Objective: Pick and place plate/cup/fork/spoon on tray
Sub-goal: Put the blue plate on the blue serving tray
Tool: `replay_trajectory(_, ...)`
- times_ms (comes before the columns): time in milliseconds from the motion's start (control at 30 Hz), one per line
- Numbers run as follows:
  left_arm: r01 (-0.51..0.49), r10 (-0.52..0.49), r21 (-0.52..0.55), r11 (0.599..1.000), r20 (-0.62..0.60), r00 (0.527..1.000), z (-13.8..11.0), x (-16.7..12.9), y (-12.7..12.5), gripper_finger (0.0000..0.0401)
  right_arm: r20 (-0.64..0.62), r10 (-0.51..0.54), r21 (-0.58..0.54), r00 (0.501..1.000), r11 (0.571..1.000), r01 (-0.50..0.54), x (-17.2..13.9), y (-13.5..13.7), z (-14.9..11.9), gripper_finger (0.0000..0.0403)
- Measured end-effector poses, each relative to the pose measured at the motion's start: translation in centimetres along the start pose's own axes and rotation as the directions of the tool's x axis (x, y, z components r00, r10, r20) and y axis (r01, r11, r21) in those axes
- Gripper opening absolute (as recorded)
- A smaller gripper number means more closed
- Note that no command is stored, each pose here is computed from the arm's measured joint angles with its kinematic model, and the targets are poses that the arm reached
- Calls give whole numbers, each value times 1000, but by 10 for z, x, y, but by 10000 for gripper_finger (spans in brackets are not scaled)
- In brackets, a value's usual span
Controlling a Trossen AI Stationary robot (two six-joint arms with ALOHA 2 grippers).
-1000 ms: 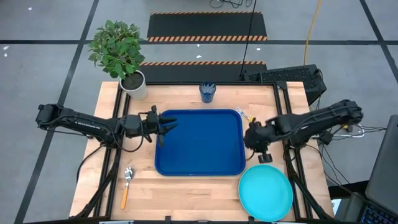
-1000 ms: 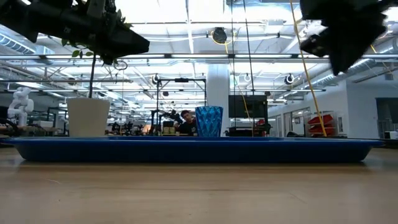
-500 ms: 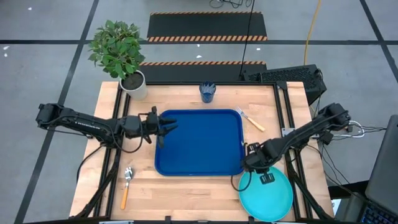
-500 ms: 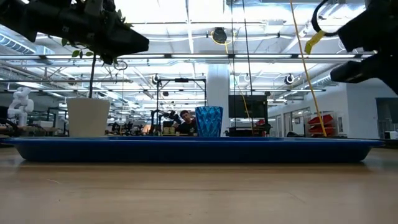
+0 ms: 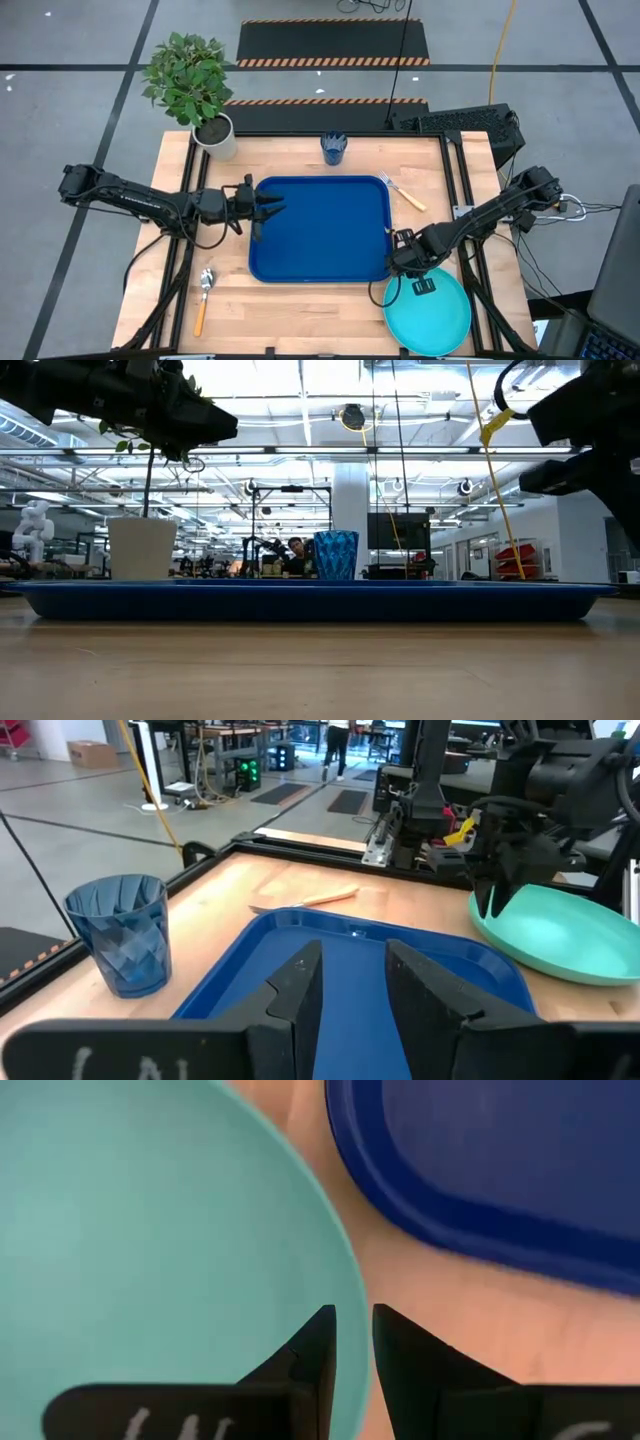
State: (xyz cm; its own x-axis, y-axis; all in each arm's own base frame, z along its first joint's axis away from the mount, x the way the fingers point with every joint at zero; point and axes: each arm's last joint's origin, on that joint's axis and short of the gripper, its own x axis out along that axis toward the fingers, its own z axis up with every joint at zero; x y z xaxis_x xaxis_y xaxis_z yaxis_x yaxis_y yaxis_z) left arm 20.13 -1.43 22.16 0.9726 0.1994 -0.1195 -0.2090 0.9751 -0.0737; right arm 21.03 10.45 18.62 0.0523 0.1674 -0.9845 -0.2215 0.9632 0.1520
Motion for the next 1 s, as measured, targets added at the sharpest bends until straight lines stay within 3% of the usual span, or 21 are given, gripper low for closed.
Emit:
replay_trajectory(467,-5,4,-21,1000,-29,1000,-3,0,1,113,-21,-1,31,1000,1000,1,20,-6,-14,61)
replay_trajectory(667,-5,5,-22,1000,-29,1000,-3,0,1,113,-28,-1,-26,1000,1000,1,20,-6,-14,9)
replay_trajectory(833,-5,5,-26,1000,-29,1000,-3,0,1,113,-38,6,-37,999,999,-8,20,-6,-15,3)
replay_trajectory(1000,-5,5,-29,1000,-29,1000,-3,0,1,113,-60,78,-49,995,996,-81,20,-4,-16,1)
